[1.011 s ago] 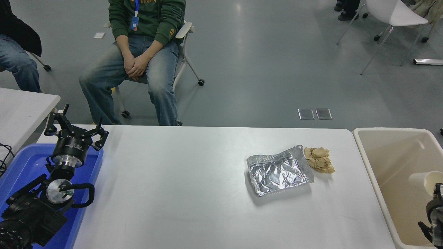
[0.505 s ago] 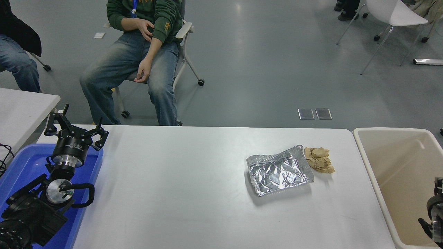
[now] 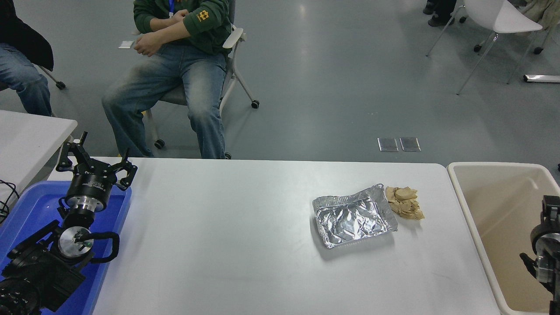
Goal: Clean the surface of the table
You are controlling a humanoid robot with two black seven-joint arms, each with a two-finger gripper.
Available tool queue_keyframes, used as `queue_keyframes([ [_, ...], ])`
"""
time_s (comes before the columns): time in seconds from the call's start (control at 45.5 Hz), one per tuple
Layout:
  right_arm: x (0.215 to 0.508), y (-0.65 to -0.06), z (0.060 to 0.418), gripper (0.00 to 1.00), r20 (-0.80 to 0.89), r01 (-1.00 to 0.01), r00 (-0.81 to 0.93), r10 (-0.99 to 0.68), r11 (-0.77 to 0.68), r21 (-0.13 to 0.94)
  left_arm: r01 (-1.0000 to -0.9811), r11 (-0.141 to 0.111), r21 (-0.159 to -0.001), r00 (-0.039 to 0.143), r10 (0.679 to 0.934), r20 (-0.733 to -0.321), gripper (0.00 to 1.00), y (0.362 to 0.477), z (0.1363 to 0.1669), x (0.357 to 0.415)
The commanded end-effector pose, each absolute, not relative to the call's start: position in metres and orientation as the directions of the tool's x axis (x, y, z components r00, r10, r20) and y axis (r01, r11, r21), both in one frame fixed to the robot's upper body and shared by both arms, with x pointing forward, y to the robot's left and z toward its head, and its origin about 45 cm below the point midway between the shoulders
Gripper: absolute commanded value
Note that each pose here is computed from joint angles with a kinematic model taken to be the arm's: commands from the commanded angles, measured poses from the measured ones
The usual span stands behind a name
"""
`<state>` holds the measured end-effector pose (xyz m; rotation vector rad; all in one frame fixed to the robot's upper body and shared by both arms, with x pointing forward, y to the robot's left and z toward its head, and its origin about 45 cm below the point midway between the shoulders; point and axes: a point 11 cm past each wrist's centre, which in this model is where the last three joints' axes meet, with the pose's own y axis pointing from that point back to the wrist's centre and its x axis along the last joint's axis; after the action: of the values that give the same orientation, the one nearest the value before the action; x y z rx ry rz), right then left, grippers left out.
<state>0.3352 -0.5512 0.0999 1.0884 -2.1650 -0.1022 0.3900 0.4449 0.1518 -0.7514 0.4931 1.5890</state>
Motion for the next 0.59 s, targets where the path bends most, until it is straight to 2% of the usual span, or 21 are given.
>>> queue_keyframes([
  [0.0,0.349,-0.544,0.109,0.99,0.649,-0.723,-0.283,-0.706,0.602,0.339,-0.9815,-0.16,-0.105,-0.039,0.703,-0.71,1.0,0.445,0.1518,0.39],
  [0.22,0.347,-0.557,0.118,0.99,0.652,-0.712,-0.303,-0.695,0.62,0.33,-0.9815,-0.161,-0.104,-0.041,0.703,-0.71,1.0,0.445,0.1517,0.39],
  [0.571,0.361,-0.563,0.141,0.99,0.644,-0.728,-0.34,-0.685,0.625,0.281,-0.9815,-0.161,-0.104,-0.041,0.703,-0.71,1.0,0.445,0.1517,0.39],
])
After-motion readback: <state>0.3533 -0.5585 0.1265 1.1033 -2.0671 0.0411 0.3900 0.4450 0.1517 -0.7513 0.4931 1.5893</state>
